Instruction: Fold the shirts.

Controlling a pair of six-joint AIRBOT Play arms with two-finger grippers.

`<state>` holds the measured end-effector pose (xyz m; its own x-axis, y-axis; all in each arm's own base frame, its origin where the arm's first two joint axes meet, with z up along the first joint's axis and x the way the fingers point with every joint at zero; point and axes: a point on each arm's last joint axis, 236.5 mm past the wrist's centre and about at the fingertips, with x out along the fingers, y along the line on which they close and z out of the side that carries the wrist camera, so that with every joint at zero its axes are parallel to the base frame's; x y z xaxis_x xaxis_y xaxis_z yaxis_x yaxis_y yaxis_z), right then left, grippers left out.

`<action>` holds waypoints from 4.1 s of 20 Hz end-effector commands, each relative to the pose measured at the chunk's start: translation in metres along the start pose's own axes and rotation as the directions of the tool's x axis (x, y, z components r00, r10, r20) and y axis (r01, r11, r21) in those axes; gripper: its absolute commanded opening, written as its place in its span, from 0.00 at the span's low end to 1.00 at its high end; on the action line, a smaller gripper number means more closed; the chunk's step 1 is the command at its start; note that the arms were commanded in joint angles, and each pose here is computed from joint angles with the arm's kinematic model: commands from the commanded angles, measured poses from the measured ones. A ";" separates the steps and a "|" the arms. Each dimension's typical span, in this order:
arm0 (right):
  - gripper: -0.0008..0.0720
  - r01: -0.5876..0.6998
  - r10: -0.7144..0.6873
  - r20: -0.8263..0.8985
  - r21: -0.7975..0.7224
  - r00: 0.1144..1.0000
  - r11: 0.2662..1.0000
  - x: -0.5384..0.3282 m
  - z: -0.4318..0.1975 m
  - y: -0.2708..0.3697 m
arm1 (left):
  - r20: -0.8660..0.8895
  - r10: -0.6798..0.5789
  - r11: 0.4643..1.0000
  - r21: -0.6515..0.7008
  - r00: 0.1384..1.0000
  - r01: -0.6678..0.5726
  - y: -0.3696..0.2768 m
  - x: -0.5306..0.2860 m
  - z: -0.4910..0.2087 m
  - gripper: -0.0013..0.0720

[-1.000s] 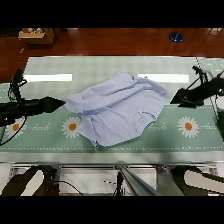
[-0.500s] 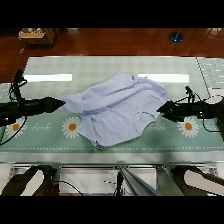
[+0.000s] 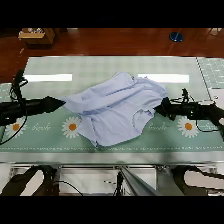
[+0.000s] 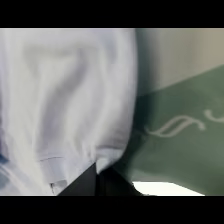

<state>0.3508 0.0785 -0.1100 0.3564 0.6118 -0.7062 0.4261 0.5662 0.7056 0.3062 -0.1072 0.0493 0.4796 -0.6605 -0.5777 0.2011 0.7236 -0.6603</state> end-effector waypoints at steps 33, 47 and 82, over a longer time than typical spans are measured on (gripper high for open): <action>0.69 0.050 -0.092 -0.132 -0.290 0.987 0.956 -0.052 0.030 0.005 | -0.169 -0.182 0.983 -0.035 0.969 0.179 -0.052 0.044 -0.038 0.05; 0.49 0.093 -0.135 -0.089 -0.368 0.987 0.925 0.039 -0.020 0.053 | -0.169 -0.183 0.983 -0.035 0.969 0.179 -0.052 0.044 -0.038 0.05; 0.04 0.563 0.219 0.746 -0.632 0.629 0.532 -0.465 -0.104 0.301 | 0.494 -0.045 0.865 0.454 0.868 -0.213 -0.308 -0.283 0.037 0.04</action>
<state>0.2164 0.0479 0.4909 0.9781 0.1832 -0.0990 -0.1778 0.9822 0.0603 0.1307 -0.1497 0.4845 0.8304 -0.5560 -0.0343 0.5468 0.8254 -0.1406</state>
